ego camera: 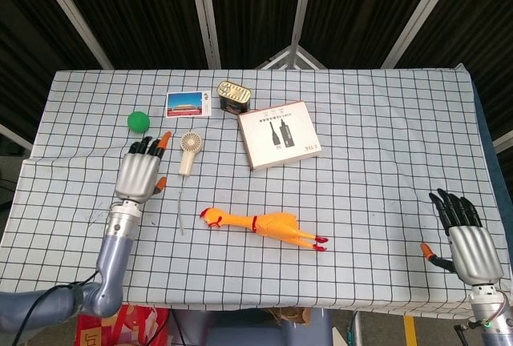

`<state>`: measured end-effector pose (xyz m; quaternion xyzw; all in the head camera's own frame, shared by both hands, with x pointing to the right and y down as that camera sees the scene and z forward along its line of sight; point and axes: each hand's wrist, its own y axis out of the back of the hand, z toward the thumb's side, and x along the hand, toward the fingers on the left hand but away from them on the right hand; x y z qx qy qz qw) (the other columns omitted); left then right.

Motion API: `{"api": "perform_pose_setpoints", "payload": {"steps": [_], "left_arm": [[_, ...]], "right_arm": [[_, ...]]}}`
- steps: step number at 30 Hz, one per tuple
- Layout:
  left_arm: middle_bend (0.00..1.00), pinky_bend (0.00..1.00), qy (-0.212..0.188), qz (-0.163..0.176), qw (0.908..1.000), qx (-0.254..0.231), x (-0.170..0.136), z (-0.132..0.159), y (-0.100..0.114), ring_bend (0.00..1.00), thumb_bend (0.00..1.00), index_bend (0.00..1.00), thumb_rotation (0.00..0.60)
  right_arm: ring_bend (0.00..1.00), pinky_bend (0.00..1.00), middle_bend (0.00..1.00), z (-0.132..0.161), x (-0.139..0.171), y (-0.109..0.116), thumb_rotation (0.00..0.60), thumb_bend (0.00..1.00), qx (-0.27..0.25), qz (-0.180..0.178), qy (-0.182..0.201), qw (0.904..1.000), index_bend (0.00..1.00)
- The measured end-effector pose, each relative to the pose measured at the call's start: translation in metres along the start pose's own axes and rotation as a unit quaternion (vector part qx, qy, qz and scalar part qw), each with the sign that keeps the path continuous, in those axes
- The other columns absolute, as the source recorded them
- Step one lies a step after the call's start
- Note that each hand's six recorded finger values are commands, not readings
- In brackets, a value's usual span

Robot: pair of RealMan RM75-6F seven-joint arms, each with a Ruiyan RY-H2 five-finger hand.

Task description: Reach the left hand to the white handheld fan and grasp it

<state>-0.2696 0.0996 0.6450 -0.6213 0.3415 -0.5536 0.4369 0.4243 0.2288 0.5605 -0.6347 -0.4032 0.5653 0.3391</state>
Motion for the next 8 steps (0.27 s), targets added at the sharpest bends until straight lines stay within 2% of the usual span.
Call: {"api": "perform_pose_setpoints", "payload": {"steps": [4,8], "left_arm": [[0.0,0.0,0.025,0.003,0.9997,-0.007,-0.038,-0.045,0.005,0.0,0.03,0.0,0.6],[0.0,0.0,0.042,0.004,0.9991,0.002,-0.079,-0.085,0.006,0.0,0.0,0.0,0.6]], "right_arm": [[0.0,0.05,0.0,0.001,0.0,-0.001,0.6,0.29,0.008,0.0,0.001,1.0,0.0],[0.0,0.05,0.0,0.002,-0.001,-0.003,0.6,0.29,0.015,-0.001,0.001,0.9999,0.0]]}}
